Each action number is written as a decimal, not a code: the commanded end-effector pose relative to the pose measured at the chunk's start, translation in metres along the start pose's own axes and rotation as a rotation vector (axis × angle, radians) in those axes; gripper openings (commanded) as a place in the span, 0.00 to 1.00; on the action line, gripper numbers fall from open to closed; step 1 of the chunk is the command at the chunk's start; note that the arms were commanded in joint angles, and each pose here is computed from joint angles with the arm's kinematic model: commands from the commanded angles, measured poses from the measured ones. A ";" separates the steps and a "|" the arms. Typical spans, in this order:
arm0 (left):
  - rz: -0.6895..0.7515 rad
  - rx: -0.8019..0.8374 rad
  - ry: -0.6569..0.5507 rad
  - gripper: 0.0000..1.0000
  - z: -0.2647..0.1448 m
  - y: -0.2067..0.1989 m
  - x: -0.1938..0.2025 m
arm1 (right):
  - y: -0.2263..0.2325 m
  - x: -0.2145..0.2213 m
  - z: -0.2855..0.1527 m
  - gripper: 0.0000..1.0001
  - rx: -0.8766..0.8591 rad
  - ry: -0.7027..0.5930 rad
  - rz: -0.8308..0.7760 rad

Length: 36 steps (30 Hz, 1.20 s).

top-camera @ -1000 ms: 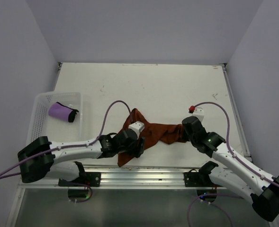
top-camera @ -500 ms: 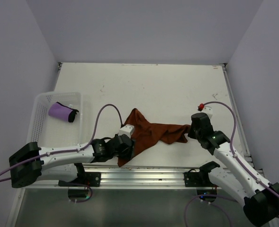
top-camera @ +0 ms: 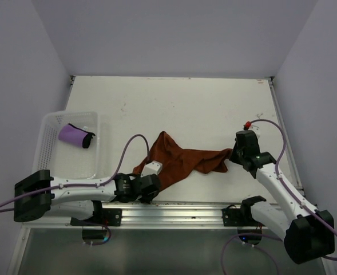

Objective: Roll the towels
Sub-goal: Flatten the towel

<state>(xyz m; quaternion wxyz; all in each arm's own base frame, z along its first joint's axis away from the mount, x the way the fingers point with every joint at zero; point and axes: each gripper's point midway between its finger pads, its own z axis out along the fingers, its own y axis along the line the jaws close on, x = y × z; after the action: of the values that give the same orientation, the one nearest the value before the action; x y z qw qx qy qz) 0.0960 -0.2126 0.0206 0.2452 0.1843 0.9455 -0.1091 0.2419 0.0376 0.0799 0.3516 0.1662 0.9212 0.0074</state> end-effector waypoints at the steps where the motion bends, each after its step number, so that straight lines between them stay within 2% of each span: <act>1: 0.000 -0.072 0.001 0.45 0.000 0.011 0.002 | 0.014 -0.035 -0.004 0.00 -0.056 -0.080 0.025; 8: 0.055 -0.097 0.038 0.45 0.011 0.009 0.009 | 0.015 -0.041 0.001 0.00 -0.058 -0.076 0.029; 11: 0.064 -0.135 0.056 0.32 0.016 0.013 0.013 | 0.017 -0.043 0.001 0.00 -0.069 -0.080 0.024; 12: 0.064 -0.153 0.053 0.23 0.018 0.016 0.013 | 0.019 -0.042 0.001 0.00 -0.076 -0.075 0.019; 14: 0.064 -0.179 0.064 0.12 0.021 0.019 0.015 | 0.018 -0.044 0.000 0.03 -0.074 -0.077 0.016; 15: 0.062 -0.195 0.059 0.00 0.022 0.021 0.015 | 0.018 -0.044 0.000 0.05 -0.071 -0.077 0.014; 18: 0.032 -0.254 0.034 0.00 0.022 0.029 0.010 | 0.017 -0.046 -0.002 0.11 -0.072 -0.080 0.002; 20: -0.027 -0.308 0.000 0.00 0.011 0.035 0.000 | 0.016 -0.048 -0.005 0.24 -0.060 -0.083 0.001; 22: -0.075 -0.361 -0.072 0.00 -0.005 0.043 -0.018 | 0.014 -0.052 -0.007 0.25 -0.047 -0.094 0.005; 29: -0.350 -0.264 -0.325 0.00 -0.072 0.066 -0.093 | 0.011 -0.060 -0.014 0.52 -0.025 -0.107 0.011; 32: -0.426 -0.252 -0.412 0.00 -0.094 0.084 -0.117 | 0.008 -0.060 -0.016 0.53 -0.016 -0.108 0.011; 36: -0.441 -0.332 -0.441 0.00 -0.106 0.103 -0.124 | 0.005 -0.053 -0.014 0.51 -0.004 -0.087 0.011</act>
<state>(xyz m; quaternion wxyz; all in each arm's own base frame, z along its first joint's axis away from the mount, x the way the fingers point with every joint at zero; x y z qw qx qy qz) 0.1878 -0.1454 0.1563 0.4247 -0.0917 0.8955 -0.0961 0.2699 0.0331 0.1143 0.3823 0.1646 0.9092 0.0133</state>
